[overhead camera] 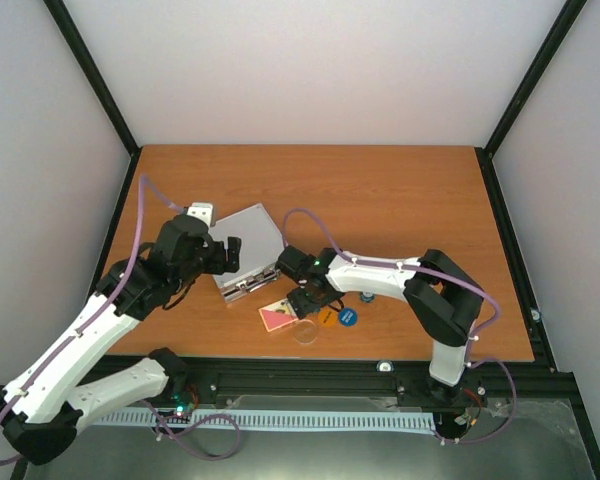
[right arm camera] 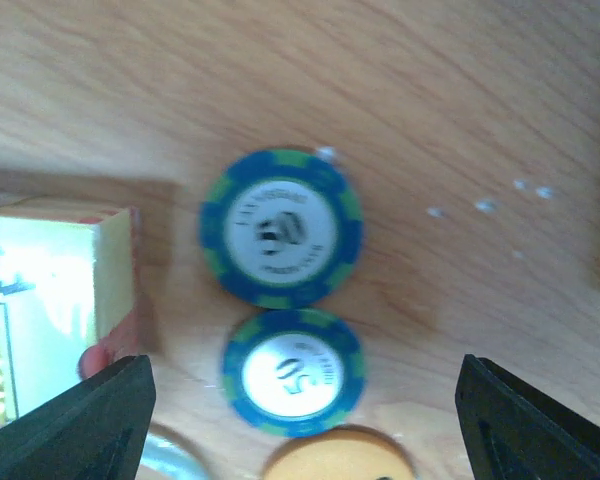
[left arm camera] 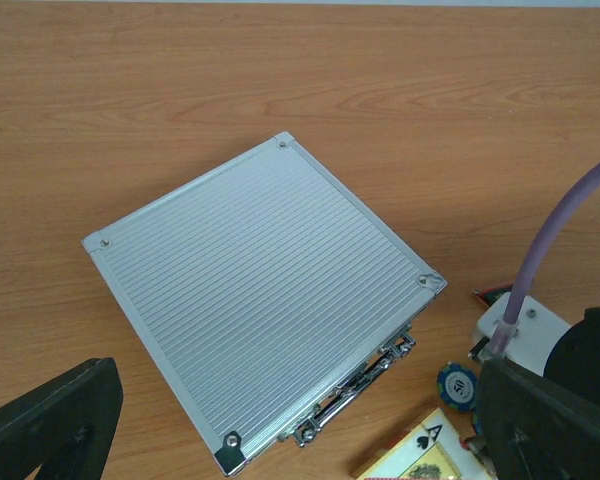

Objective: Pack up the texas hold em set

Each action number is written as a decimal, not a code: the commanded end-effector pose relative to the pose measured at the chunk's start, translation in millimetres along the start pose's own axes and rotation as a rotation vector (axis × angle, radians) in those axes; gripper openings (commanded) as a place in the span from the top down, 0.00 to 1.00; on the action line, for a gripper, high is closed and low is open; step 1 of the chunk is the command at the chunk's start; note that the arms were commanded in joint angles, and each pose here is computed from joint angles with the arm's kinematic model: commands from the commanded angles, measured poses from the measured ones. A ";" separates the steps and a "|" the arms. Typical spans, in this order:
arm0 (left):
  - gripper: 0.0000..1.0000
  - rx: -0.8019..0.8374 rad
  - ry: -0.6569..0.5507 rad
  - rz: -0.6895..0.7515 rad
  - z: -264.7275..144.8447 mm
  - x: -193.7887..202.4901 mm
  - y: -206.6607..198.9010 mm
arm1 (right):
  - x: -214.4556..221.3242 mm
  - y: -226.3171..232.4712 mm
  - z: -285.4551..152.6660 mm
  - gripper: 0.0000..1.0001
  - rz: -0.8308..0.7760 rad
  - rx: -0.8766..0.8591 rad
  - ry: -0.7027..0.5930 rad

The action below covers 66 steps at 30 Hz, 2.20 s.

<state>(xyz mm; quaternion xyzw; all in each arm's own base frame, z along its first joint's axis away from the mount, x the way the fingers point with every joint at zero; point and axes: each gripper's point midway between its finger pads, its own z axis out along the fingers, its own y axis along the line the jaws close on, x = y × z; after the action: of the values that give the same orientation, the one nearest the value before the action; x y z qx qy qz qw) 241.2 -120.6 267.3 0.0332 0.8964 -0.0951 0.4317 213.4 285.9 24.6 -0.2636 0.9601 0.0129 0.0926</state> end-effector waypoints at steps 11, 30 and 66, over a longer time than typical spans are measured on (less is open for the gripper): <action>0.00 -0.008 0.007 -0.012 1.5 5.8 2.7 | -5.7 15.6 -7.2 0.15 -0.014 0.042 -0.049; 0.00 -0.026 0.028 -0.017 13.1 12.2 2.7 | 1.3 0.3 -0.7 0.26 -0.008 -0.027 -0.045; 0.00 -0.029 0.020 -0.040 4.2 17.6 9.7 | -17.5 1.4 -23.4 0.39 0.010 -0.026 -0.092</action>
<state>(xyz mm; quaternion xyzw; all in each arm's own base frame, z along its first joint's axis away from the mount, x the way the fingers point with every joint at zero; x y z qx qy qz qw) 236.5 -115.7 248.7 0.0202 0.9038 -0.0902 0.4178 214.7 282.6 33.3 -0.2612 0.9583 0.0211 0.1139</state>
